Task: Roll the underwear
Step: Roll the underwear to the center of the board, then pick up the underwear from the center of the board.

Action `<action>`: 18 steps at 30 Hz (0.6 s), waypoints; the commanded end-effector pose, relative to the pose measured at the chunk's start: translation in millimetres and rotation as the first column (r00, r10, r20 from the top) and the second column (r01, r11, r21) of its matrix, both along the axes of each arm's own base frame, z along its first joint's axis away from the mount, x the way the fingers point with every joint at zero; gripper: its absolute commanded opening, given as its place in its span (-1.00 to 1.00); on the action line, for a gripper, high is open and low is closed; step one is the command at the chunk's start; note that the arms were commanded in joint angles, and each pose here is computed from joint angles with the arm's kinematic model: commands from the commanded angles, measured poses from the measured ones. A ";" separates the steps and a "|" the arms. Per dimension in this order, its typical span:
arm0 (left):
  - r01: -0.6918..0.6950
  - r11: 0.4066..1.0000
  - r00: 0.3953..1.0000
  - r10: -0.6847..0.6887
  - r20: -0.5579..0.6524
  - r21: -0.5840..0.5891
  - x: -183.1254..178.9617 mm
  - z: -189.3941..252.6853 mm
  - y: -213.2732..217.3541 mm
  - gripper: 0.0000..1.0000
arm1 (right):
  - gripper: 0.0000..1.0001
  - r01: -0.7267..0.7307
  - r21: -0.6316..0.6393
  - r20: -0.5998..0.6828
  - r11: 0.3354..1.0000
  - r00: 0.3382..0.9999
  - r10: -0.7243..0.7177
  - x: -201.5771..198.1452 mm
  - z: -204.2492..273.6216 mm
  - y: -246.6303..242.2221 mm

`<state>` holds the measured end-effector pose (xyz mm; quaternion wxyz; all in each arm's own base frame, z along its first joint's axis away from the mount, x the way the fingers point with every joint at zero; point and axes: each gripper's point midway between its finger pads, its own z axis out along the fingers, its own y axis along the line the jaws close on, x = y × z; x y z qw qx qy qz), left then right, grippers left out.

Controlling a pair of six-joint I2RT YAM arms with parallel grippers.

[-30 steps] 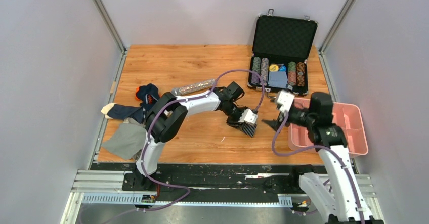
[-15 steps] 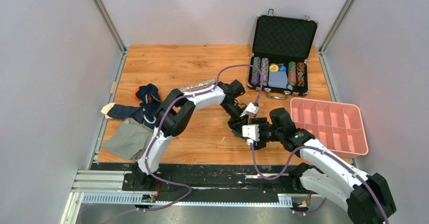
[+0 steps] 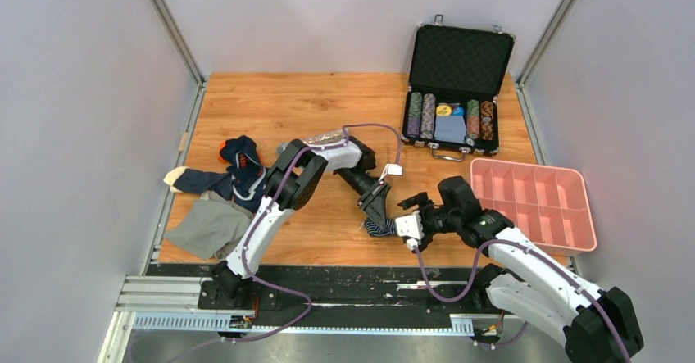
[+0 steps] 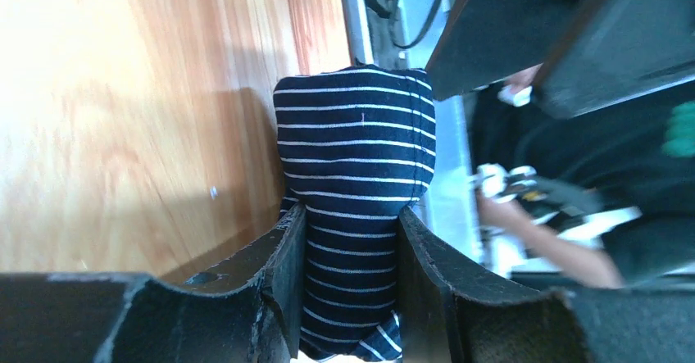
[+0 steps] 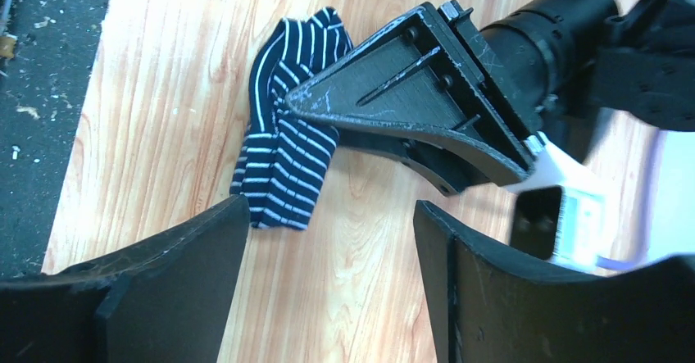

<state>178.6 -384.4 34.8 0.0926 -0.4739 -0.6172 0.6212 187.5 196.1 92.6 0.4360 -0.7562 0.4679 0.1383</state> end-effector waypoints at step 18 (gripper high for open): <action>-0.013 0.922 0.948 0.135 -0.289 0.388 -14.3 -65.9 42.8 -1.00 | 0.64 -0.038 0.026 -0.065 0.999 0.997 0.040 -32.0 -28.9 30.4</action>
